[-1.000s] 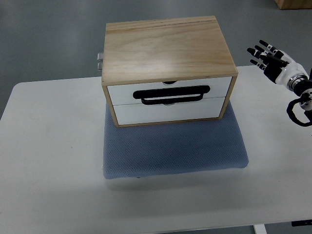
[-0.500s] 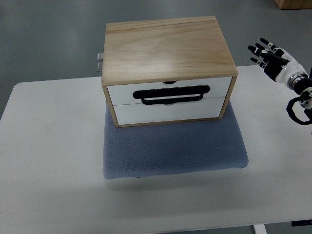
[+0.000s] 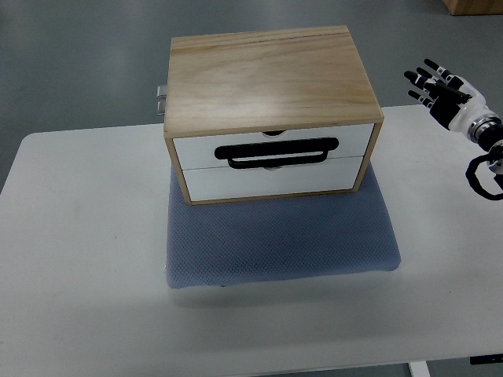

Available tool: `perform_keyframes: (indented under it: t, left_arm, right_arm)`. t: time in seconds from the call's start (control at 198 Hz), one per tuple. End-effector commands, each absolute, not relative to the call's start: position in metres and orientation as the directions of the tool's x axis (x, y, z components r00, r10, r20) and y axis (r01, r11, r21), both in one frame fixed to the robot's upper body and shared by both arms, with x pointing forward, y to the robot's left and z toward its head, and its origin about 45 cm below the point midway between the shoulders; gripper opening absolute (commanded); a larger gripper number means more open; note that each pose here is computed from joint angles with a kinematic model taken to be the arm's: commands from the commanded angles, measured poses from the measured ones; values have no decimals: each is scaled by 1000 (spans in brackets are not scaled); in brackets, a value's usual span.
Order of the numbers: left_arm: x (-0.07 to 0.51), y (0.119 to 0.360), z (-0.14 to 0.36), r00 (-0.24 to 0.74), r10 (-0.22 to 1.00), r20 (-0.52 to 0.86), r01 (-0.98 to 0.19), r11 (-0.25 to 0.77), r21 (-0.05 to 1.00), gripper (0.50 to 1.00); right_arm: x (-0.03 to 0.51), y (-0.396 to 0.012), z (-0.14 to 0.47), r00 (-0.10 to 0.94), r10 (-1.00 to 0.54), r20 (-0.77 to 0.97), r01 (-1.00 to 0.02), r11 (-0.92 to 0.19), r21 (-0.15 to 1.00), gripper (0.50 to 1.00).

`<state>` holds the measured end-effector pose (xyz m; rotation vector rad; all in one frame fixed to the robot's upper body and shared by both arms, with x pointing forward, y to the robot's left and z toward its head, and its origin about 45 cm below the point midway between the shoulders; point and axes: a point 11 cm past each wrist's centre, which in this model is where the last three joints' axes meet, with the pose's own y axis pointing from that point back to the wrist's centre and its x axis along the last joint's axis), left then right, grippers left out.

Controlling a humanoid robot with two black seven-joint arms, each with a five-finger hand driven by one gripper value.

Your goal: Open wood drawer with right hand

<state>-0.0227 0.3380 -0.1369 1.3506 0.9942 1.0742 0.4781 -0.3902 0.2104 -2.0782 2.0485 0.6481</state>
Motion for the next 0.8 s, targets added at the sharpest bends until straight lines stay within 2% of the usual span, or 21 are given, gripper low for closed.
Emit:
perform_keyframes:
  t: [0.0, 0.455, 0.793]
  left_arm:
    - [-23, 338, -137, 240, 969, 59, -15, -57, 998, 1000]
    - [-23, 338, -137, 238, 969, 59, -16, -57, 998, 1000]
    - [-23, 338, -137, 240, 969, 59, -15, -57, 998, 1000]
  right_arm:
    - [478, -390, 211, -27, -914, -406, -980, -55, 189, 946]
    - [478, -387, 213, 13, -909, -418, -981, -93, 172, 946]
    - [481, -402, 235, 38, -919, -392, -986, -98, 134, 946]
